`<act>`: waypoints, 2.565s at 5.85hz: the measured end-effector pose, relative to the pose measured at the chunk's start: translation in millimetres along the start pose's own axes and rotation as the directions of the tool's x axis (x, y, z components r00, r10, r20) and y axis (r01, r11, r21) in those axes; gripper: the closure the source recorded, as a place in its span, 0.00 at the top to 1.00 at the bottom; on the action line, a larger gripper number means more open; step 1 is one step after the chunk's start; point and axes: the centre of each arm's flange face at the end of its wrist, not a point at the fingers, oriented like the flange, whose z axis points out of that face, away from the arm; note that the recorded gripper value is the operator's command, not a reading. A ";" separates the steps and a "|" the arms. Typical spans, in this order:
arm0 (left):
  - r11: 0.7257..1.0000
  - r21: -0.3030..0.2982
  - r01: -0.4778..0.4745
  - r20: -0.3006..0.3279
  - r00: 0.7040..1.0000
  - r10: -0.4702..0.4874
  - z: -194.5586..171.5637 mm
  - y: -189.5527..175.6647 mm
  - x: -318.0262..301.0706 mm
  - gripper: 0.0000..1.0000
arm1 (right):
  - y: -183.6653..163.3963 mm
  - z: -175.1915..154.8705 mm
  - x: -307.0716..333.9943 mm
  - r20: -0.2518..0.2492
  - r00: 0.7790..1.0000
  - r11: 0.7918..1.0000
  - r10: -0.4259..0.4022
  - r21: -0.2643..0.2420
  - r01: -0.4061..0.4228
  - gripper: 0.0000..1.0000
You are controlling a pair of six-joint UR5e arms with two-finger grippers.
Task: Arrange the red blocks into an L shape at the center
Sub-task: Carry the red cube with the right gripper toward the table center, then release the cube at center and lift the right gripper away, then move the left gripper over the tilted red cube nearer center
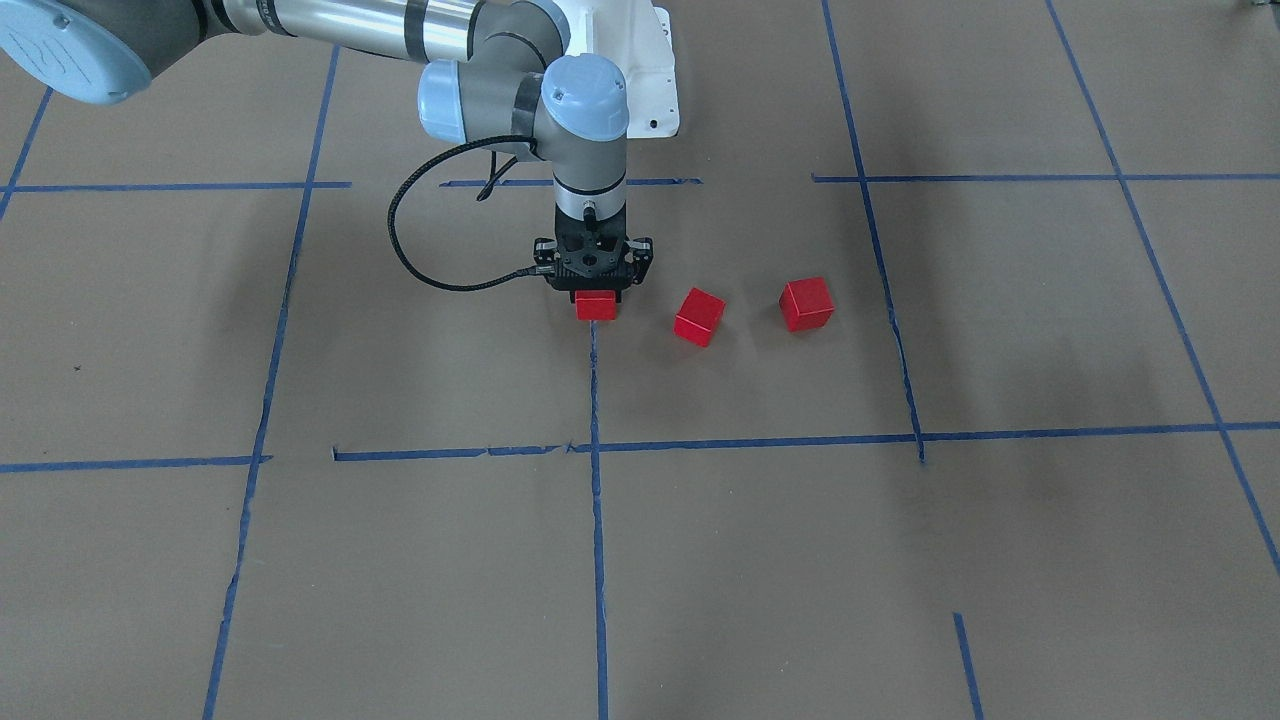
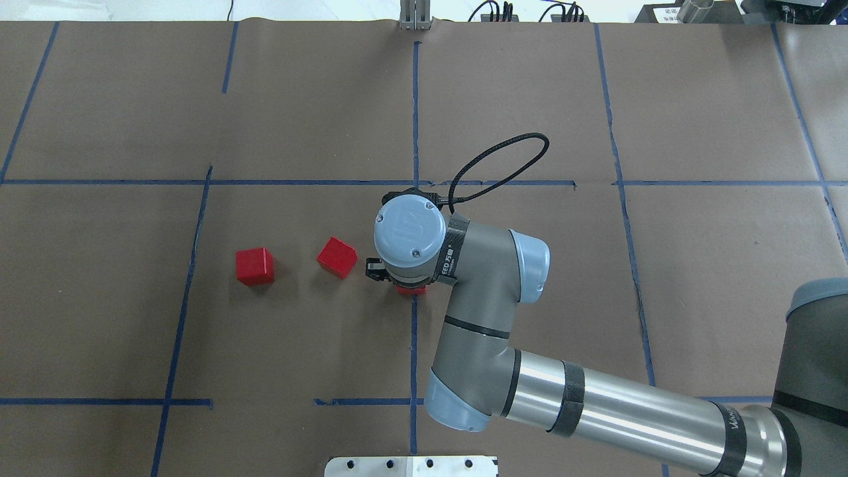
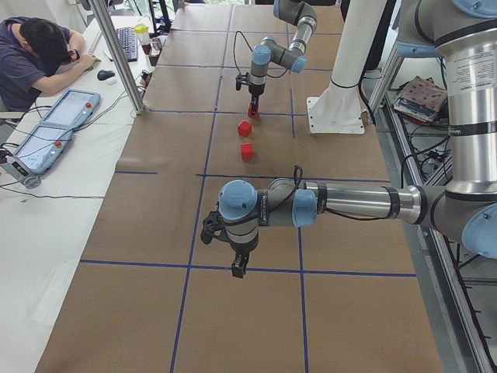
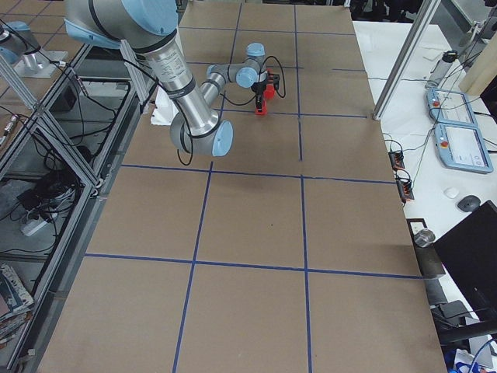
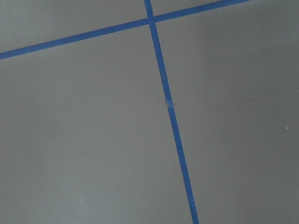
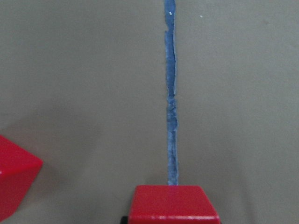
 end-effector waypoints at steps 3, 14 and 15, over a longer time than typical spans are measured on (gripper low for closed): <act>1.000 -0.003 0.003 -0.001 1.000 -0.003 1.3 0.5 -1.2 1.00 | 0.3 1.5 1.4 -0.006 1.000 1.000 -0.011 -0.003 0.011 0.99; 0.976 0.175 -0.131 -0.078 0.986 0.146 -41.6 -112.5 116.9 1.00 | -202.7 -161.0 643.5 0.013 0.897 0.891 -0.441 -0.111 0.439 0.99; 0.976 0.164 -0.141 -0.095 0.983 0.158 -36.7 -127.2 153.3 1.00 | -156.2 -172.2 709.3 0.003 0.906 0.899 -0.424 -0.116 0.422 0.99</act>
